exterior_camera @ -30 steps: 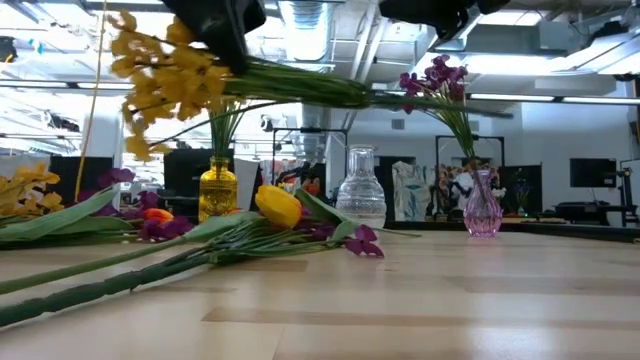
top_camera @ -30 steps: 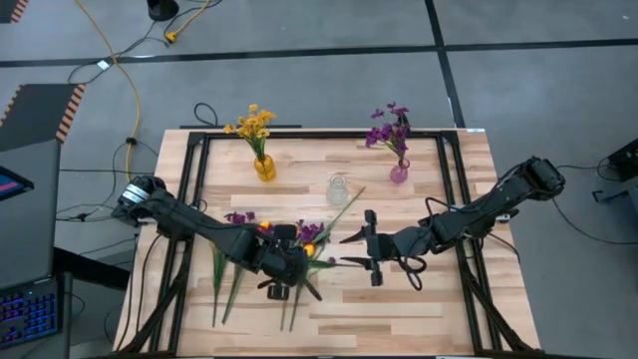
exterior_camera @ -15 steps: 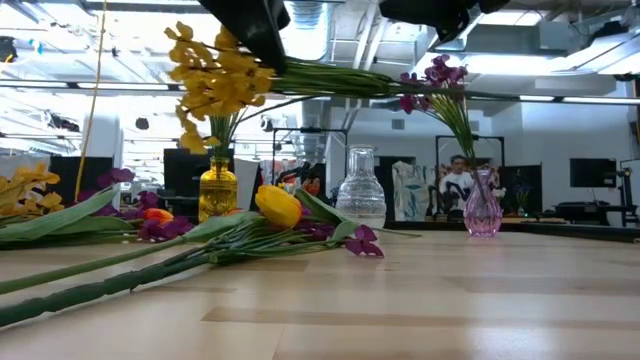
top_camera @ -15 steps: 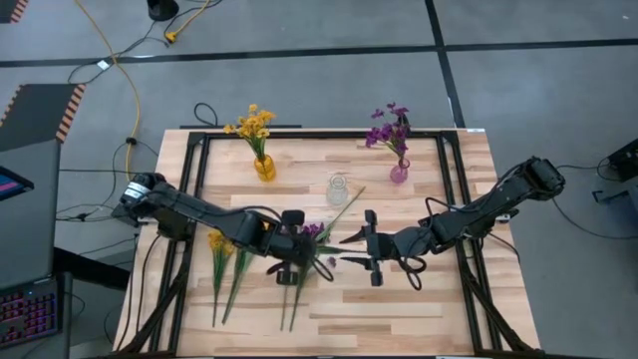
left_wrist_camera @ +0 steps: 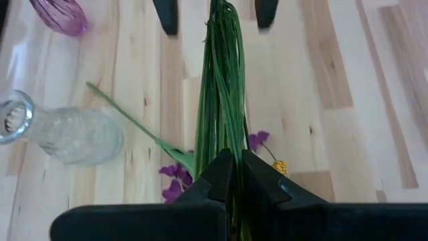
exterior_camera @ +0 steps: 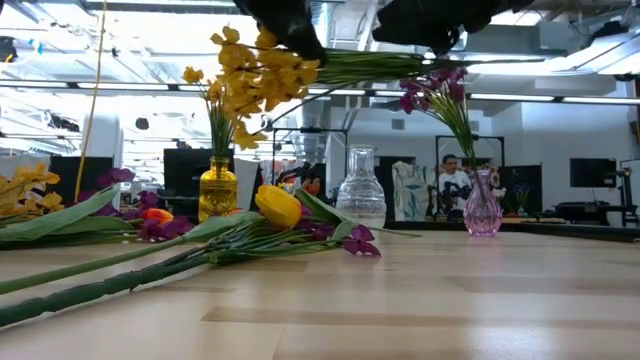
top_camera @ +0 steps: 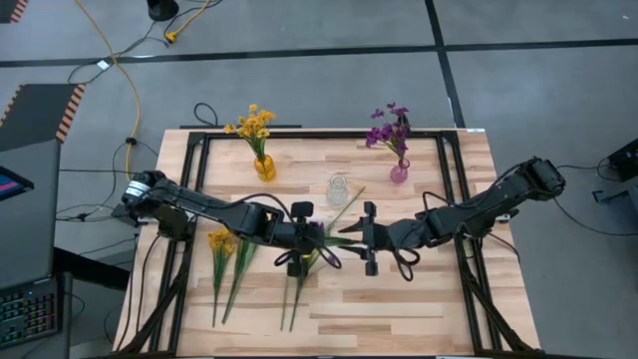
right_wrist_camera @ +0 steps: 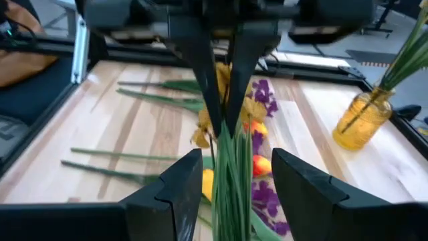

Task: Sort flowers into vase by color
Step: Put the yellow flowers into the yellow vase

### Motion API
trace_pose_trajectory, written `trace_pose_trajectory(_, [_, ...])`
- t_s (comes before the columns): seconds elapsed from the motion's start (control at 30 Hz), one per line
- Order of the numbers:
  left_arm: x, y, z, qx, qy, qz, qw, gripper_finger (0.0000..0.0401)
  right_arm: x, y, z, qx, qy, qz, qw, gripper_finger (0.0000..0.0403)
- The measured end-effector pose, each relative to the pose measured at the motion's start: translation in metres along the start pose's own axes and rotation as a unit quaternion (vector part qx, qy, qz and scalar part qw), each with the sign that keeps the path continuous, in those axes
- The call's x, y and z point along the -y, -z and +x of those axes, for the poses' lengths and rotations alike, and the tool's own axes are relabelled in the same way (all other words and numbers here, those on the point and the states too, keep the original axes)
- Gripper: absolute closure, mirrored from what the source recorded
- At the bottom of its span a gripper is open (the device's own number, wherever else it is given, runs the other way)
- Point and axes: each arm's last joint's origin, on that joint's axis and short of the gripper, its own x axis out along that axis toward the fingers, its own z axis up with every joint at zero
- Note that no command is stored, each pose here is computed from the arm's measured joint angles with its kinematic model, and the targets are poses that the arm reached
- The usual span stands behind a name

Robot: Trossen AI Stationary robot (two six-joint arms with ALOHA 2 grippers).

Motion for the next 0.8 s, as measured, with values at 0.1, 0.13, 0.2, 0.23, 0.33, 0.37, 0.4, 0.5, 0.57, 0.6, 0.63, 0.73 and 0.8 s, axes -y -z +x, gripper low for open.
trace_pose_trajectory(0.1, [-0.001, -0.002, 0.0, 0.01, 0.0, -0.003, 1.0, 0.0392, 0.0, 0.004, 0.0, -0.018, 0.001, 0.008, 1.0, 0.0198])
trace_pose_trajectory(0.13, [-0.001, -0.003, 0.0, 0.013, 0.0, -0.004, 1.0, 0.0392, 0.0, 0.005, 0.0, -0.024, 0.001, 0.011, 1.0, 0.0198])
trace_pose_trajectory(0.2, [-0.001, -0.004, 0.0, 0.018, 0.0, -0.006, 1.0, 0.0392, 0.0, 0.007, 0.0, -0.034, 0.002, 0.01, 0.999, 0.0198])
trace_pose_trajectory(0.23, [-0.001, -0.005, 0.0, 0.023, 0.001, -0.007, 1.0, 0.0392, 0.0, 0.008, 0.0, -0.037, 0.002, 0.009, 0.999, 0.0198])
trace_pose_trajectory(0.33, [-0.001, -0.005, 0.0, 0.027, 0.0, 0.004, 1.0, 0.0392, 0.0, 0.01, -0.001, -0.048, 0.002, 0.005, 0.999, 0.0198])
trace_pose_trajectory(0.37, [-0.001, -0.006, 0.0, 0.031, 0.0, 0.007, 1.0, 0.0392, 0.0, 0.011, -0.001, -0.052, 0.003, 0.003, 0.999, 0.0198])
trace_pose_trajectory(0.4, [-0.001, -0.007, 0.0, 0.032, 0.0, 0.009, 0.999, 0.0392, 0.0, 0.012, -0.001, -0.056, 0.003, 0.001, 0.998, 0.0198])
trace_pose_trajectory(0.5, [-0.002, -0.007, 0.0, 0.033, 0.0, 0.01, 0.999, 0.0392, 0.0, 0.012, -0.001, -0.057, 0.003, 0.001, 0.998, 0.0198])
trace_pose_trajectory(0.57, [-0.002, -0.007, 0.0, 0.033, 0.0, 0.01, 0.999, 0.0392, 0.0, 0.013, -0.001, -0.061, 0.003, -0.001, 0.998, 0.0202])
trace_pose_trajectory(0.6, [-0.002, -0.007, 0.0, 0.034, 0.0, 0.01, 0.999, 0.0392, 0.001, 0.013, -0.001, -0.065, 0.003, -0.002, 0.998, 0.0207])
trace_pose_trajectory(0.63, [-0.002, -0.007, 0.0, 0.036, 0.0, 0.009, 0.999, 0.0392, 0.001, 0.014, -0.001, -0.067, 0.003, -0.003, 0.998, 0.0213])
trace_pose_trajectory(0.73, [-0.002, -0.01, 0.0, 0.052, 0.001, 0.005, 0.999, 0.0392, 0.001, 0.015, -0.001, -0.071, 0.004, -0.005, 0.997, 0.0241])
trace_pose_trajectory(0.8, [-0.002, -0.012, 0.0, 0.061, 0.001, 0.003, 0.998, 0.0392, 0.001, 0.015, -0.001, -0.072, 0.004, -0.005, 0.997, 0.0265])
